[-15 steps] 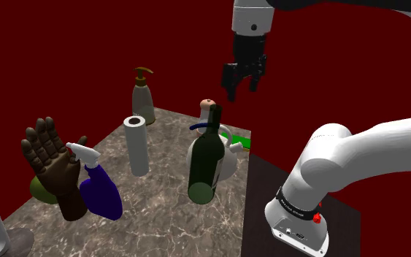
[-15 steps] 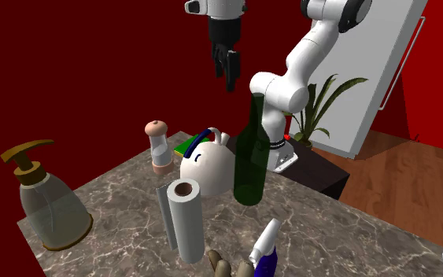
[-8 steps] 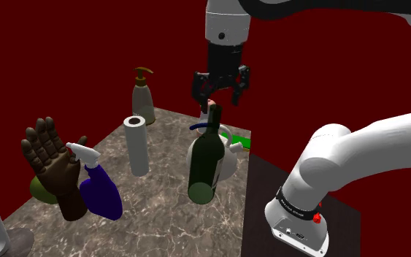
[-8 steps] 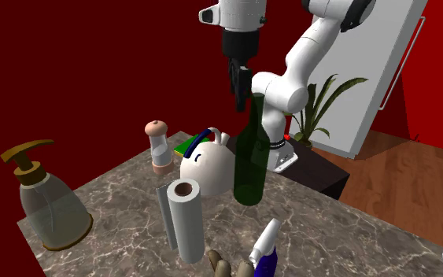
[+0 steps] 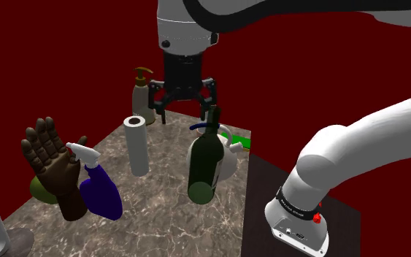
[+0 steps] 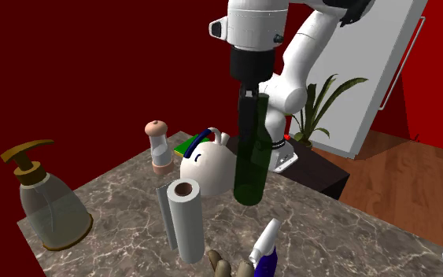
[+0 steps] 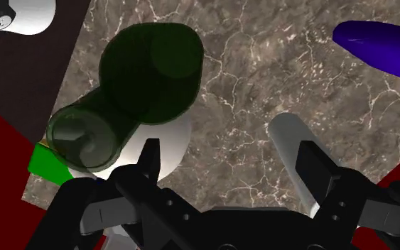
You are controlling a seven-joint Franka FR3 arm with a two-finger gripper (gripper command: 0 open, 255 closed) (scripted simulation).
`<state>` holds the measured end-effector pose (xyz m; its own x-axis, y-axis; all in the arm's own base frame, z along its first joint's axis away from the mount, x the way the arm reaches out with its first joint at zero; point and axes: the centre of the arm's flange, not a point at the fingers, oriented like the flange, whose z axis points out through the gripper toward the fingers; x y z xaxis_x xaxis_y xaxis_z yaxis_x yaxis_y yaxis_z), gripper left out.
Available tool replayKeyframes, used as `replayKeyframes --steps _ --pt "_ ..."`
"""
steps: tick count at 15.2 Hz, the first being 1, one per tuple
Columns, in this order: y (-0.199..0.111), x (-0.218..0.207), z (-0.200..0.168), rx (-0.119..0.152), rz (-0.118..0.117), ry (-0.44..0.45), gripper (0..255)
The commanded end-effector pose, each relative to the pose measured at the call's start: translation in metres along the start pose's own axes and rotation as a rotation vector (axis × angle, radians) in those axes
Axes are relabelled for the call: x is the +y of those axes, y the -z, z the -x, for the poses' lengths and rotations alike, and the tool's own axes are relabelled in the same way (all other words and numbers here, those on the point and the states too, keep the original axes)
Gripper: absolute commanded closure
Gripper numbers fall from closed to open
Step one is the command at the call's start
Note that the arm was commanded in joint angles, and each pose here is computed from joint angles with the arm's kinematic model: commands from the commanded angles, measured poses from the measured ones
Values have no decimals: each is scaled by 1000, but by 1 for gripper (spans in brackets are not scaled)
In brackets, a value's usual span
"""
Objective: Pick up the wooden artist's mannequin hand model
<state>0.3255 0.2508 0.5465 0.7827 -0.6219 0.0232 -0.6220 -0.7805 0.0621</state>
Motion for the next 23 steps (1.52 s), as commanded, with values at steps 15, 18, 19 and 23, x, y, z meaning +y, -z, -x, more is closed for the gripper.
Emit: replayKeyframes --steps 15,18,19,23 --pt "-11 -200 -14 29 -77 -493 0" --pt "-17 -222 -22 33 -86 -550 0" --pt "-22 -223 -22 33 -86 -550 0" --pt "-43 -224 -21 33 -86 -550 0"
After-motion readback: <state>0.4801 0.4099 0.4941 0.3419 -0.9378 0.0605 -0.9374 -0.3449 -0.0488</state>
